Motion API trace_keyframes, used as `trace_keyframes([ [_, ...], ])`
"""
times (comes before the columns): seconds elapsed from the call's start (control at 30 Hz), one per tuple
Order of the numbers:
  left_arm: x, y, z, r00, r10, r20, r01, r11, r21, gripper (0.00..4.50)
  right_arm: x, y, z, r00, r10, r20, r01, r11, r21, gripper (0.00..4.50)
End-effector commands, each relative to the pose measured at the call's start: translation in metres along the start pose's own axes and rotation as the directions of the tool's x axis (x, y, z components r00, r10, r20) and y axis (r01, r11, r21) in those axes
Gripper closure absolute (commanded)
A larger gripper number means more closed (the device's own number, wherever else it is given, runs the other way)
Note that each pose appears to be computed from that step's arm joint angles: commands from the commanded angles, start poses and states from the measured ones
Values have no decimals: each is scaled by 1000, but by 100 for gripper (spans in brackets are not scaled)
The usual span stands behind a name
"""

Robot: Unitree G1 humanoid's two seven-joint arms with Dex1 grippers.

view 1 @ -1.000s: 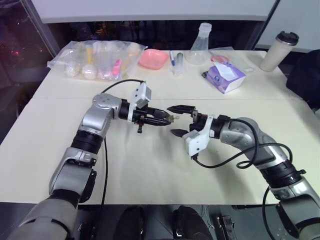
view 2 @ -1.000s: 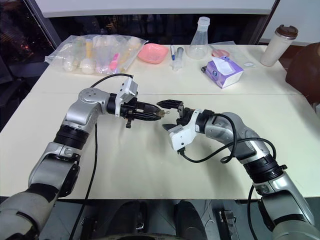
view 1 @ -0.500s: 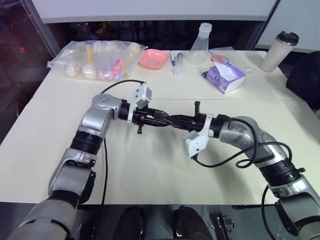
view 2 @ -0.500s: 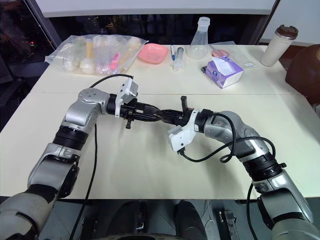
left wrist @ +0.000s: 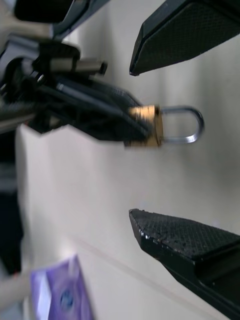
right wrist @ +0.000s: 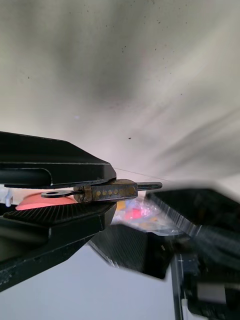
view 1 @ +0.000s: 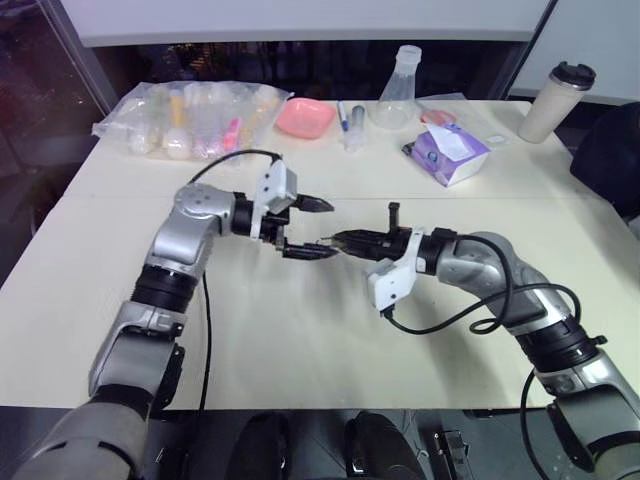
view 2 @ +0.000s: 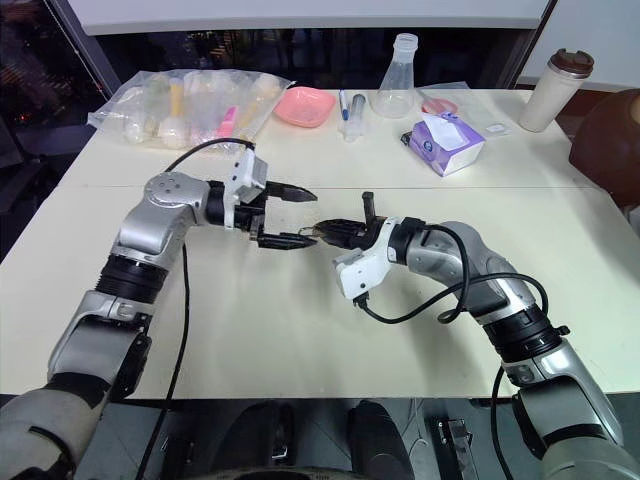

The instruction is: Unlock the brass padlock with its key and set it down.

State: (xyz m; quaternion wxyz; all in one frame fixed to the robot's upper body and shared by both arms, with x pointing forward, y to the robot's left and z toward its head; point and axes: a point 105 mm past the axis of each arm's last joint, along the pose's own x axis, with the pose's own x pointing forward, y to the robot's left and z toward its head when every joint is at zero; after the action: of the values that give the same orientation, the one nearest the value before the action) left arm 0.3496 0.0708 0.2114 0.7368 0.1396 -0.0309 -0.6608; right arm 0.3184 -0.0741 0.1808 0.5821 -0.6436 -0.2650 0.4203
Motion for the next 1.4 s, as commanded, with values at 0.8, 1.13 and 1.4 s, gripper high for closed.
trace_keyframes([
  [0.8, 4, -20, -18, 999, -36, -27, 36, 999, -4, 448, -7, -14, 2, 999, -33, 2, 33, 999, -2, 450],
  [1.13, 2, -11, -46, 994, 20, -103, -19, 1000, 6, 448, -6, -17, 5, 999, -36, 9, 36, 999, -1, 450],
  [1.4, 1, 0, -41, 996, 63, -67, -63, 998, 7, 448, -4, -13, 10, 999, -26, 28, 25, 1000, 18, 450],
])
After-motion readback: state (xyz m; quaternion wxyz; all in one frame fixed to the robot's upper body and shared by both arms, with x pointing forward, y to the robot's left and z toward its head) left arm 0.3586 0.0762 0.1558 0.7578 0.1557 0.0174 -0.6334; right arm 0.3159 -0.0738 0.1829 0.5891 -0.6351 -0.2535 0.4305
